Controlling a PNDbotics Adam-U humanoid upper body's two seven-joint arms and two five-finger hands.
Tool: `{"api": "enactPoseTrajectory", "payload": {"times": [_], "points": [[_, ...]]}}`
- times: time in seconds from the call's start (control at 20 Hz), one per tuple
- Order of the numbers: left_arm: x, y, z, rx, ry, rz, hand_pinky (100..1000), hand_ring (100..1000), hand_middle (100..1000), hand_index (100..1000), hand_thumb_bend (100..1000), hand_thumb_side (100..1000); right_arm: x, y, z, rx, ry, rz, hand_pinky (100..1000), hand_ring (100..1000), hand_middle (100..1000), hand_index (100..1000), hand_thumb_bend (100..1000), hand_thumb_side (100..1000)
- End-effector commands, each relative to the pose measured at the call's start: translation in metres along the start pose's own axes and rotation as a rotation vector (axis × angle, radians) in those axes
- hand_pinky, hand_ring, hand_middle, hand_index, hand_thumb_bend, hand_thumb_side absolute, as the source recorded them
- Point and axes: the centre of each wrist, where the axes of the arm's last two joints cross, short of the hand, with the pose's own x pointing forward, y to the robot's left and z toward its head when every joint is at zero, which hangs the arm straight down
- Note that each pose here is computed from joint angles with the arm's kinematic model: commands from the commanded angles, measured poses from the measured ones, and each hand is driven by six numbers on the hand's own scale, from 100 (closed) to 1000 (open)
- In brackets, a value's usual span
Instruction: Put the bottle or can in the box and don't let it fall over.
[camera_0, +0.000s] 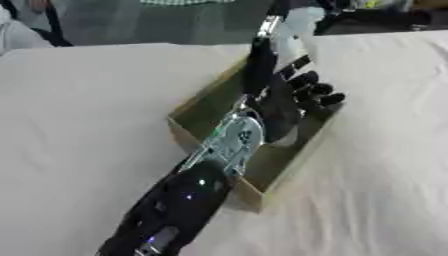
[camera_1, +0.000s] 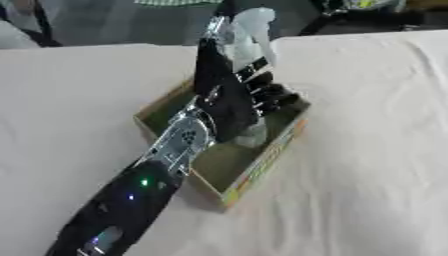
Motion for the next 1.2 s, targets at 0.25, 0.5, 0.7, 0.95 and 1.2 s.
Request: {"api": "enactPoseTrajectory", "payload": {"times": [0.25, 0.5, 0.7, 0.95, 1.2], "points": [[-0.006, -0.004, 0.001, -0.029, 0.039, -0.006, 657, 380, 268, 1000, 681, 773, 0.009, -0.011, -0.006, -0.024, -0.029, 0.011, 800, 732, 724, 887, 100, 802], [-0.008, -0.009, 0.007, -0.057, 0.065, -0.009, 658, 381, 268, 1000, 680, 773, 0.007, -0.012, -0.006, -0.026, -0.027, 0.019, 801, 732, 724, 887, 100, 802], [-0.004, -0.019, 0.018, -0.100, 0.078, -0.027, 666, 383, 271, 1000, 674, 776, 0.005, -0.015, -0.005, -0.030, -0.022, 0.030, 801, 732, 724, 888, 100, 802], [0.006, -0.028, 0.038, -0.139, 0.072, -0.051, 673, 387, 275, 1000, 666, 771, 0.003, -0.019, -0.004, -0.035, -0.020, 0.044, 801, 733, 725, 888, 100, 802], [0.022, -0.038, 0.063, -0.171, 0.036, -0.068, 678, 390, 280, 1000, 662, 765, 0.000, -0.024, -0.002, -0.046, -0.013, 0.053, 801, 734, 725, 888, 100, 803]]}}
